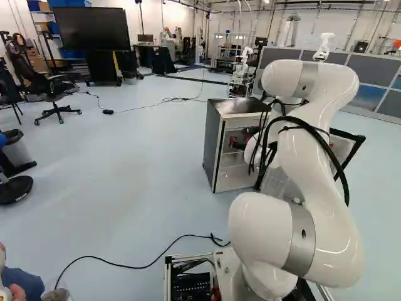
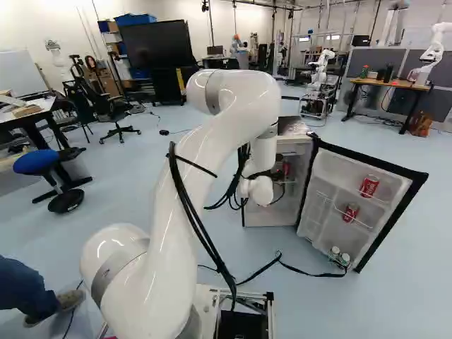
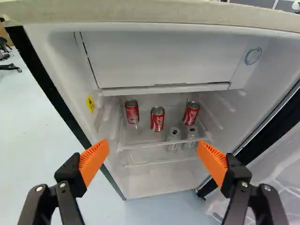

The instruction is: Grab a drink from the fridge

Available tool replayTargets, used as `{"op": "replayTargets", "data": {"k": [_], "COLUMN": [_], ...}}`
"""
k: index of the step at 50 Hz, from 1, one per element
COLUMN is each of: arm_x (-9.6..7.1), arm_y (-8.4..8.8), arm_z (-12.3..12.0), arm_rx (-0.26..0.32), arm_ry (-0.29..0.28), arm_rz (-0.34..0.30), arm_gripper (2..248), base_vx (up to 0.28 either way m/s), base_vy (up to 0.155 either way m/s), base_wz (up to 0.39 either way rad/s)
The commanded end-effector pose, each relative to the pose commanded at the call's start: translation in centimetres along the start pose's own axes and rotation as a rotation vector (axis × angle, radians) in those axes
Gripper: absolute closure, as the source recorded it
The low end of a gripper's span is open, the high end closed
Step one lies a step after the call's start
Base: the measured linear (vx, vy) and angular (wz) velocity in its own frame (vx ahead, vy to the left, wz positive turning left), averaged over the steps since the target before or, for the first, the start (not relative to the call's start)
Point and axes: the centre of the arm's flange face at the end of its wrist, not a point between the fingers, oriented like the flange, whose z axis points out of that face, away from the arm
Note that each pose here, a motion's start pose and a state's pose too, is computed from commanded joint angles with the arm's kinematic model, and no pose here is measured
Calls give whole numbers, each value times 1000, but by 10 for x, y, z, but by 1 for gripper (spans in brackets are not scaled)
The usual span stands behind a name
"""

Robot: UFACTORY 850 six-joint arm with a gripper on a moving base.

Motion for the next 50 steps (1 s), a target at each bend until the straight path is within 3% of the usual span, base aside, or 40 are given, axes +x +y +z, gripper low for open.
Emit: {"op": "replayTargets", "data": {"k": [50], "arm_x": [-54], "arm_y": [3], "arm_z": [79], "arm_rx": [28], "arm_ry": [11], "arm_rz": [-16], "arm_gripper": [3], "base_vx": [0], "base_vy": [0], "base_wz": [0]}}
